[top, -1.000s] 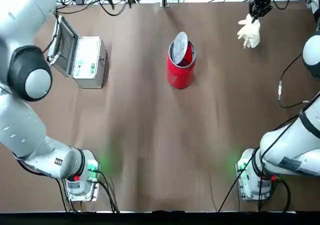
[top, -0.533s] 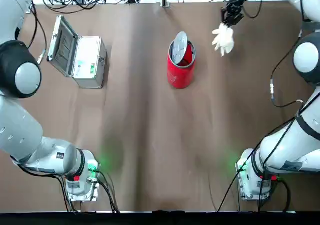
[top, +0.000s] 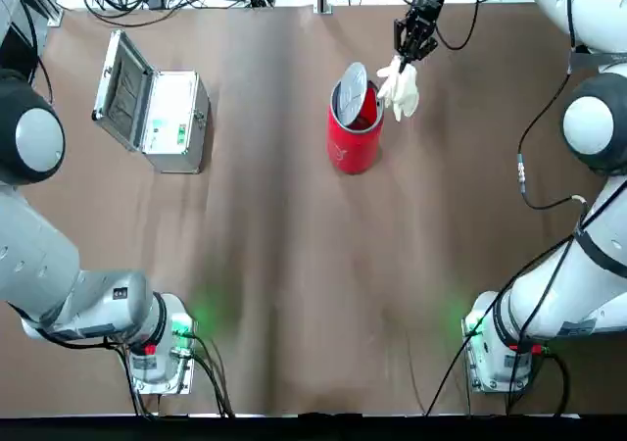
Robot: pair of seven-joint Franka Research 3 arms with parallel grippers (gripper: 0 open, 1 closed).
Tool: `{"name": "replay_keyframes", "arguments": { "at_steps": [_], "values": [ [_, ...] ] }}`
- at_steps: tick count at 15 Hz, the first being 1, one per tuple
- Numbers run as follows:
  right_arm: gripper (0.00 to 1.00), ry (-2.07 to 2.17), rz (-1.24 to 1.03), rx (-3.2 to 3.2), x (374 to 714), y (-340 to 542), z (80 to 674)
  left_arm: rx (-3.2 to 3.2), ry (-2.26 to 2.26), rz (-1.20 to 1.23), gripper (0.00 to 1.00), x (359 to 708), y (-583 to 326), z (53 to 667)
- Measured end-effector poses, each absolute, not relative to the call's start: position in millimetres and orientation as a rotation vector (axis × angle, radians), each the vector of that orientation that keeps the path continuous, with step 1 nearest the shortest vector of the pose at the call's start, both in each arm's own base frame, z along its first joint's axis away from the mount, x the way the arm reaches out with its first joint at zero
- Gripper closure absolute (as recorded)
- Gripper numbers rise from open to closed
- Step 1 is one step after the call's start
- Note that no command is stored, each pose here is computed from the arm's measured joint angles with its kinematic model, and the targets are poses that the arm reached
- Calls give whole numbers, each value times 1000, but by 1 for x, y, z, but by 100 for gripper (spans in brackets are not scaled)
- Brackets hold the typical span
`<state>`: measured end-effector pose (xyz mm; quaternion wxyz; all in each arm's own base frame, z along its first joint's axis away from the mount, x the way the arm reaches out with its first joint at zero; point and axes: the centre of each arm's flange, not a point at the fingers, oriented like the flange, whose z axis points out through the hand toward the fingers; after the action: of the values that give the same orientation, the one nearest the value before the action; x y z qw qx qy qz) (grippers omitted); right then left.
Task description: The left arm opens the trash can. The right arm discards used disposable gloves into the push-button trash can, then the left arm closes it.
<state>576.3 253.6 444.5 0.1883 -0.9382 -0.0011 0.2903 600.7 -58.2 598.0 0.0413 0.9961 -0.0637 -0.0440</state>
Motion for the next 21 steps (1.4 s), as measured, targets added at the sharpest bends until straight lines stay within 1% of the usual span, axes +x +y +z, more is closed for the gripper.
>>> {"name": "replay_keyframes", "arguments": {
  "at_steps": [8, 10, 11, 14, 16, 21],
  "values": [
    [95, 17, 687, -2579, 580, 289, 455, 3062, -124, -86, 0, 597, -47, 613],
    [95, 21, 655, -2573, 581, 295, 456, 3066, -107, -42, 0, 595, -42, 620],
    [95, 27, 641, -2555, 581, 299, 458, 3072, -80, 33, 0, 595, -36, 620],
    [95, 49, 634, -2507, 583, 304, 459, 3079, -58, 64, 0, 592, -41, 611],
    [95, 59, 652, -2490, 582, 308, 451, 3079, -51, 63, 0, 592, -45, 608],
    [95, 102, 749, -2478, 585, 308, 406, 3080, -37, 63, 0, 592, -40, 607]
  ]
}}
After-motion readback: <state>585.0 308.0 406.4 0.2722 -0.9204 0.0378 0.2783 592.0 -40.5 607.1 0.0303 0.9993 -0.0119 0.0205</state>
